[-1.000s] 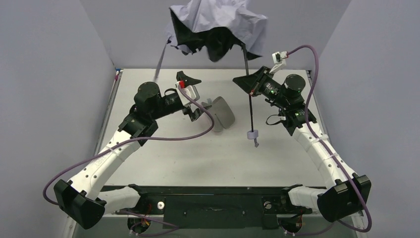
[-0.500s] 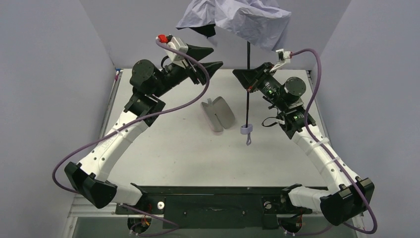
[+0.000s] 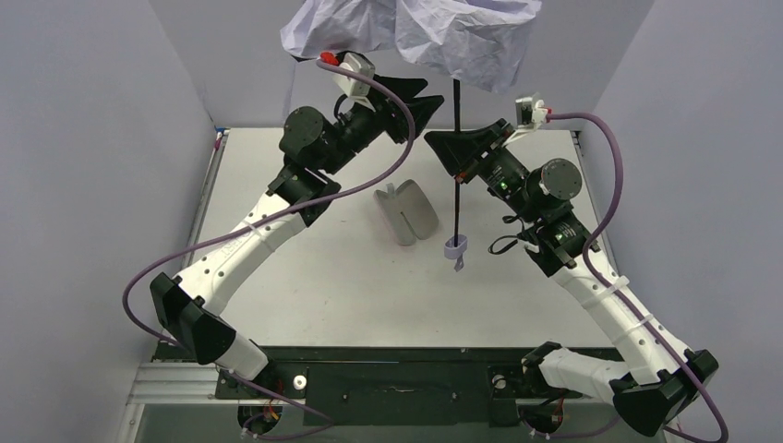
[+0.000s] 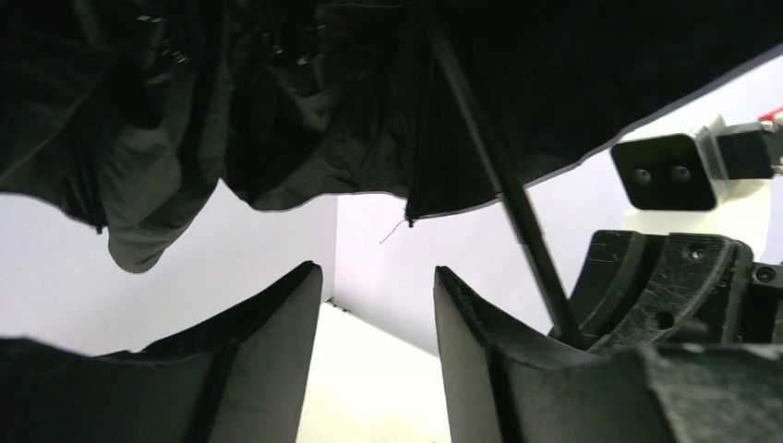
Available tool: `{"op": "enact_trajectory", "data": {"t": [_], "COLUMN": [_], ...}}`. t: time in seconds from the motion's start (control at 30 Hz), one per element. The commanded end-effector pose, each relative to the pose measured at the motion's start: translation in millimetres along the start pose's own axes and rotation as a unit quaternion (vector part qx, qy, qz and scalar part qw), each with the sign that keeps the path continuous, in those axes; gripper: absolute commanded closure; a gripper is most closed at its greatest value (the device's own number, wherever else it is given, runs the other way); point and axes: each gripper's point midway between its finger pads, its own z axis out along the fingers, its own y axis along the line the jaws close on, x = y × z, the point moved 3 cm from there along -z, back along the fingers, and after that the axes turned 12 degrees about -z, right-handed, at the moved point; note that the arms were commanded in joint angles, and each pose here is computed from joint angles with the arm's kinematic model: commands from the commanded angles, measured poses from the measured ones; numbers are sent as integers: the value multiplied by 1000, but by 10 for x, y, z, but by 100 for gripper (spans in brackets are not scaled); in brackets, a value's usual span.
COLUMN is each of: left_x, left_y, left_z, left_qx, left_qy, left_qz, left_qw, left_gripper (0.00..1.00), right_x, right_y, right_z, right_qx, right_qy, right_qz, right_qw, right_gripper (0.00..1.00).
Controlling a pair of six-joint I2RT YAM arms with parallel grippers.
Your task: Open the umbrella
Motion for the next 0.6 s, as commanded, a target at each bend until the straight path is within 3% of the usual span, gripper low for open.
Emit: {"op": "enact_trajectory", "data": {"t": [0.0,0.23,0.33,0.4,0.43,0.5,0.53,0.57], "left_x": [-254,-138,-96,-50,-94,-33,109,138], "left_y": [-233,-455,-503,-426,-416,-343,-248,-236], "left_z": [21,-107,-125,-177,-225,-360,-450,-546], "left_qx": [36,109,118,103,112,123,141,150], "left_qy": [-33,-3,8,26,28,67,106,126], "left_qz": [15,-47,-11,58,139,265,354,393], "left_qw": [999,993,993,993,984,954,919,899], "left_gripper": [52,45,43,37,32,28,28,28], "right_x": [-332,-197,-159,-130,-91,-5,22,111], "right_y": [116,98,102,87,80,38,6,11], "right_z": [-40,-75,-86,-108,-127,-161,-175,-195], "right_qx": [-17,-18,-21,-17,-16,-13,-10,-20], "right_qy": [-55,-40,-34,-27,-18,1,8,28], "right_qz": [-25,-33,-34,-37,-36,-33,-28,-21], "right_qw": [998,998,999,999,999,999,1000,999], "right_gripper": [100,100,100,100,100,100,100,100]}}
